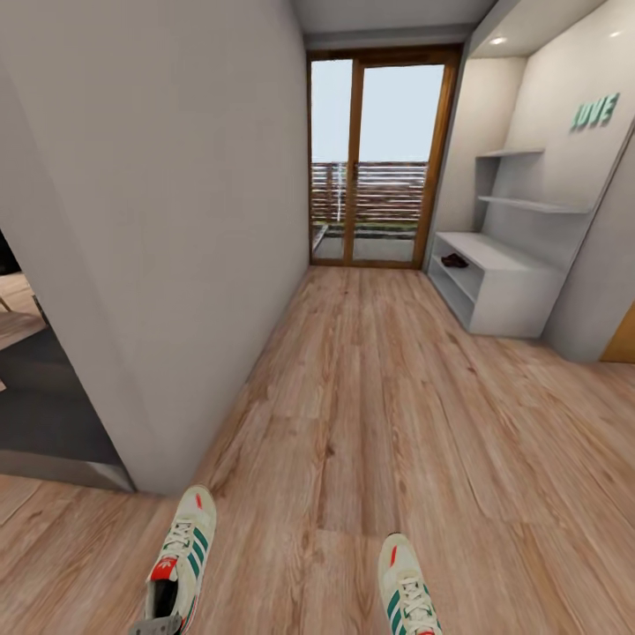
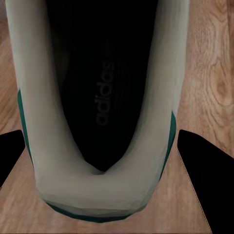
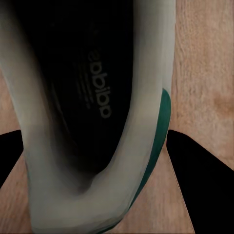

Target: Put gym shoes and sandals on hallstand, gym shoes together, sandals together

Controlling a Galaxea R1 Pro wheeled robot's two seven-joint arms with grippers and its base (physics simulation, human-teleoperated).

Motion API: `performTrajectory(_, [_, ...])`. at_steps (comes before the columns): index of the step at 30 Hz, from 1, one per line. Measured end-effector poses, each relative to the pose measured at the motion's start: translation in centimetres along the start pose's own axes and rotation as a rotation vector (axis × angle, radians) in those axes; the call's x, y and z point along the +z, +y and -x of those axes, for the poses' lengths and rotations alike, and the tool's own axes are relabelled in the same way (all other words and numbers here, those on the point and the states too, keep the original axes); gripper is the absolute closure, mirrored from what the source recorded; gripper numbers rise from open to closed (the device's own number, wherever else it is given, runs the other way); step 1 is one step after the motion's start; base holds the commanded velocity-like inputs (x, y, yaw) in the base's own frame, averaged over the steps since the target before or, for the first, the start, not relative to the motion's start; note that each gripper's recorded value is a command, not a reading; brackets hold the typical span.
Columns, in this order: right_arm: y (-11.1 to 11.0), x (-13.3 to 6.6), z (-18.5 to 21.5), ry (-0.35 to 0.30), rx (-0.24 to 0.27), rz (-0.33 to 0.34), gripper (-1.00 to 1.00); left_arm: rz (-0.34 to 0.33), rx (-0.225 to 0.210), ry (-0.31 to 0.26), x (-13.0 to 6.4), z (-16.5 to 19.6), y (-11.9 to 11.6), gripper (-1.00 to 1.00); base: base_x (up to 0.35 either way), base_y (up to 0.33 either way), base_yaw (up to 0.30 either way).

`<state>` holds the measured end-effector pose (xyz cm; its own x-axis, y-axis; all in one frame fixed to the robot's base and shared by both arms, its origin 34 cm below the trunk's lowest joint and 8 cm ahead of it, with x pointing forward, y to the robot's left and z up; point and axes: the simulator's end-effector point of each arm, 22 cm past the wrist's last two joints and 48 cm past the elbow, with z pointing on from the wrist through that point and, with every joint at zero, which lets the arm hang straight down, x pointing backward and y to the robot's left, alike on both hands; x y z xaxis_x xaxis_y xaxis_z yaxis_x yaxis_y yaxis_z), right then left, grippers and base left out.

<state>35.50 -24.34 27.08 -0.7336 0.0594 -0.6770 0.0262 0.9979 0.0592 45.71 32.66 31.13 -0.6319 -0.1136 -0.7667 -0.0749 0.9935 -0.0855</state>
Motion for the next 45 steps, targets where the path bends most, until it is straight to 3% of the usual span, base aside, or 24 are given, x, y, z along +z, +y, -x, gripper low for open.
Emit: performTrajectory(45, [0.0,0.0,-0.01,0.0,0.0,0.0,1.0,0.0,0.0,0.0,0.01,0.02,-0.01,1.0,0.34,0.0,0.0])
